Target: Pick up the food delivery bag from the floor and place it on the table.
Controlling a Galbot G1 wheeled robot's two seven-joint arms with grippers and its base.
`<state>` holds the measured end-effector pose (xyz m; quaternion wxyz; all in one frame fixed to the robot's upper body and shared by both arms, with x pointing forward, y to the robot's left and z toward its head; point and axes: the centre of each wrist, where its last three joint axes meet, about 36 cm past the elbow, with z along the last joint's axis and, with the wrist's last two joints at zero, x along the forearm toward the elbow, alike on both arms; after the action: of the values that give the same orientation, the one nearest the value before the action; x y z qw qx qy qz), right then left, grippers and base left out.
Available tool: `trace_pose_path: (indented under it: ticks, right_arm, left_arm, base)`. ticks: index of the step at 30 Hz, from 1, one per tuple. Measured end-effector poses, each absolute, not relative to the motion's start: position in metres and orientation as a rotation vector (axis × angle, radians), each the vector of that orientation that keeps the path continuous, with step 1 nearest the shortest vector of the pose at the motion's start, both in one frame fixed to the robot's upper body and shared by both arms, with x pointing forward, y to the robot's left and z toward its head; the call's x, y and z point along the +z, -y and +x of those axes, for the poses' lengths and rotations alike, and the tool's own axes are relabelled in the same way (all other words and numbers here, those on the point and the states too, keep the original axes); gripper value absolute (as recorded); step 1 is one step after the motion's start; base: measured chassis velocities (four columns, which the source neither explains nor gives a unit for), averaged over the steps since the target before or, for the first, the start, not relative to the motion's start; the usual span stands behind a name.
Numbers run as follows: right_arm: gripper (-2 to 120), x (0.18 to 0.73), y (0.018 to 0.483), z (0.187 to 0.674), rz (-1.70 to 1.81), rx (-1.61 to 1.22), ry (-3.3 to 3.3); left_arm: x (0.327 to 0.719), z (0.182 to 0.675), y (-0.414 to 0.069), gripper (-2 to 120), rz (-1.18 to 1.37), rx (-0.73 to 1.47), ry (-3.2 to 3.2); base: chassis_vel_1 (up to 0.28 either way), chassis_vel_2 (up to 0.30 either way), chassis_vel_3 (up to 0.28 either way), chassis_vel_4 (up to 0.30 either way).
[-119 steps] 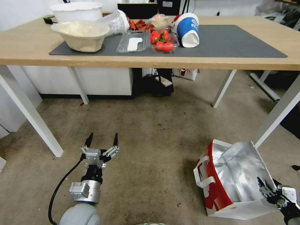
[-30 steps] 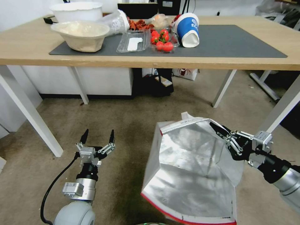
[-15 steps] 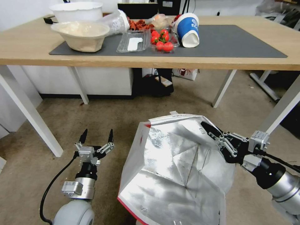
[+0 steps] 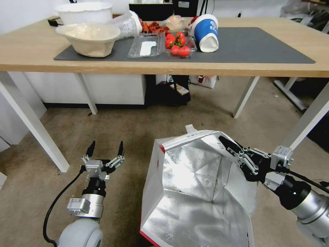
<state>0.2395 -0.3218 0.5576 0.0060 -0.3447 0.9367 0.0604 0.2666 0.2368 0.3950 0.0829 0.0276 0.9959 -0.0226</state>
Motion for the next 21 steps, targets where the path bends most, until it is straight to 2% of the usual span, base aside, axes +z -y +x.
trace_pose_path:
  ticks: [21]
  right_arm:
    - [0,0.5571,0.3231,0.2385,-1.074,0.156,-2.921]
  left_arm:
    - [0.3943,0.2637,-0.2383,100,0.16,-0.04,-2.974]
  base:
    - [0.0,0.0,0.0,0.0]
